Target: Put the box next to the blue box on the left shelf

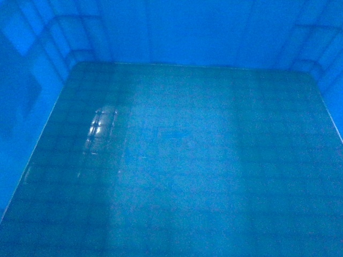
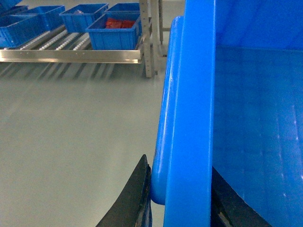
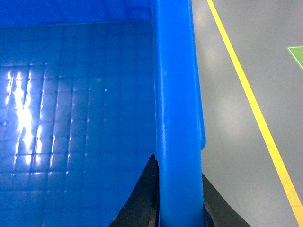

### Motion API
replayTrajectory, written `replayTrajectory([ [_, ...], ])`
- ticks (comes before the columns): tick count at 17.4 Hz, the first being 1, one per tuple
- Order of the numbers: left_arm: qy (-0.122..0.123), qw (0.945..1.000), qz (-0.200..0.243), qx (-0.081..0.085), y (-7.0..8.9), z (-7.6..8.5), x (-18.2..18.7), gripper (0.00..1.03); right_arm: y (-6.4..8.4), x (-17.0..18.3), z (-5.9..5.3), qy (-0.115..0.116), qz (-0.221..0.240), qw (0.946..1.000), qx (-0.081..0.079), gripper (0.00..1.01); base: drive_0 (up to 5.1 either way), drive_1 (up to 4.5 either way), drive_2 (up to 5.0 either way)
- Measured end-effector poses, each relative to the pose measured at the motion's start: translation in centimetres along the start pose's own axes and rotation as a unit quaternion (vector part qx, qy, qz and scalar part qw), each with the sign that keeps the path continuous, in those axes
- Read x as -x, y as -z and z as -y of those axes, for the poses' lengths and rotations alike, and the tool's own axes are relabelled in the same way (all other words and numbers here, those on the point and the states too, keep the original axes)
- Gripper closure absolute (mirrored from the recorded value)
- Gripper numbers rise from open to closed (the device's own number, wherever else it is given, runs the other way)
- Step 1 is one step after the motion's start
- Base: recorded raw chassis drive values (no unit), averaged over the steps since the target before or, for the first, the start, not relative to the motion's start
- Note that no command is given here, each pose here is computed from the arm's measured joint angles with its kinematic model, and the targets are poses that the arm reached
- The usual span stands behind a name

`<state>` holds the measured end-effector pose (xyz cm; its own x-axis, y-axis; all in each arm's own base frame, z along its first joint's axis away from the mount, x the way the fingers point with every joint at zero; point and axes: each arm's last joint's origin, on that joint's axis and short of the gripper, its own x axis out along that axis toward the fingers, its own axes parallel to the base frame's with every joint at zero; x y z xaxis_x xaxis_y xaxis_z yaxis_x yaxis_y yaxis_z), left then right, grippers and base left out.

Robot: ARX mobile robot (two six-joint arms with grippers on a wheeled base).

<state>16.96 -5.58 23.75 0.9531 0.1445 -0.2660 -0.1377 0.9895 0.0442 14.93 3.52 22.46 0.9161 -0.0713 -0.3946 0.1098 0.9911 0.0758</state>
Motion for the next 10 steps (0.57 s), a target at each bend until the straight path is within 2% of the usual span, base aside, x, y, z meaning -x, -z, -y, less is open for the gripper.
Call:
replayTrajectory([
  [10,0.000,1.0000,0.000,0.000,0.00,0.00,0.00,0.83,0.04,0.00,0.01,0.001,-0.001,1.0000,0.000,0.92,0.0,4.03,-4.0],
])
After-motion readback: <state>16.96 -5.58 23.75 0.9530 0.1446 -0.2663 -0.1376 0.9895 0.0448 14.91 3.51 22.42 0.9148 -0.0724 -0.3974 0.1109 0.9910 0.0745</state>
